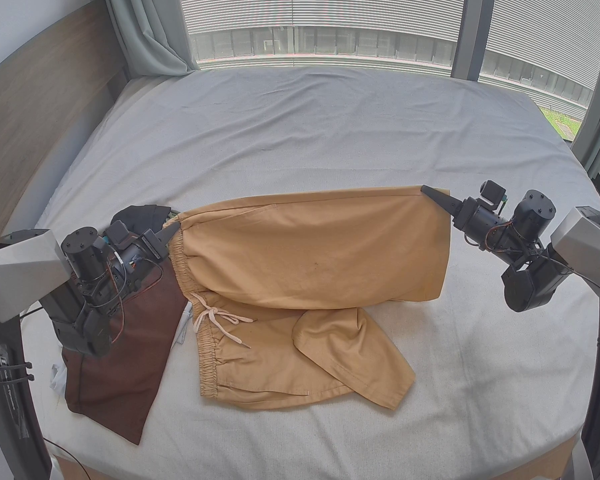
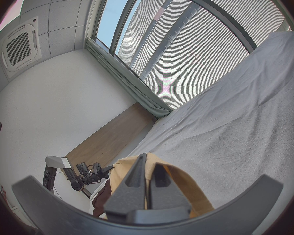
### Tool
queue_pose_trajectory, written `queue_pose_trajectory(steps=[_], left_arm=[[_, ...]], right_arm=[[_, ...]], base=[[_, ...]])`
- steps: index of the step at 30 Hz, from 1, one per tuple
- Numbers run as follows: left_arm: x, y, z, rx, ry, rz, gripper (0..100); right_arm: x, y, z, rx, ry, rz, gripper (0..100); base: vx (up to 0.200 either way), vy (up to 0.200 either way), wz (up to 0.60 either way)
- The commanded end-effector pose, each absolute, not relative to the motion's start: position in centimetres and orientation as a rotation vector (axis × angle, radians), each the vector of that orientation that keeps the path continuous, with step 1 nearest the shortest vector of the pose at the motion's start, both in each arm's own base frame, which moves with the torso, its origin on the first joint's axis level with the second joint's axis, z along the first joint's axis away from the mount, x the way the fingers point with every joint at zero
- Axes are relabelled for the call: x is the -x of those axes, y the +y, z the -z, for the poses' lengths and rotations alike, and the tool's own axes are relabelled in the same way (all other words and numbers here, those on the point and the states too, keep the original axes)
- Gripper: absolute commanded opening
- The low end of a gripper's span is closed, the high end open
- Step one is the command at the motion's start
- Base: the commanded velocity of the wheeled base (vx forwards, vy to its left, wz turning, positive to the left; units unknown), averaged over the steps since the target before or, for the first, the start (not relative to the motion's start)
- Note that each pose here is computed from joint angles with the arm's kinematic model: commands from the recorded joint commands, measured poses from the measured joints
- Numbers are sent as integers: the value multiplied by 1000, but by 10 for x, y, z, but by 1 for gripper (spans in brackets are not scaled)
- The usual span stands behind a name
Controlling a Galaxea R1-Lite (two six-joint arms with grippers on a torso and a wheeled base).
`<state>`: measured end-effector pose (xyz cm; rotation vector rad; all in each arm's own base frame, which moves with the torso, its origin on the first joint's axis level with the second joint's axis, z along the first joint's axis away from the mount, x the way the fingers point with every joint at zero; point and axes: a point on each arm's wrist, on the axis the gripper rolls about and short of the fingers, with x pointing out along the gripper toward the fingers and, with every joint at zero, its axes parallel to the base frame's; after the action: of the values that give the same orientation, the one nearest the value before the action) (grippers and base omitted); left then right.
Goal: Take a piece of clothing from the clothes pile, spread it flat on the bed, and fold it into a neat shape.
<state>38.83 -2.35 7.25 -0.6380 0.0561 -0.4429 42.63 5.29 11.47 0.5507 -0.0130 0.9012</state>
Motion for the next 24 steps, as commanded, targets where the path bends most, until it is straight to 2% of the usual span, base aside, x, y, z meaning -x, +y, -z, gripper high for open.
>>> queue_pose_trajectory(steps=[1,11,24], left_arm=[[-401,-25,-60,641,53,427,0],[-421,-26,-52,650,-2,364,0],[-435,-30,-42,670,-16,369,0]], right_arm=[[-442,55,-101,-555,-13,-904,0],[-463,56,-102,-579,-25,-910,0],[-492,58,-92,-581,-23,-909,0]], base=[[0,0,0],[0,0,0],[0,0,0]])
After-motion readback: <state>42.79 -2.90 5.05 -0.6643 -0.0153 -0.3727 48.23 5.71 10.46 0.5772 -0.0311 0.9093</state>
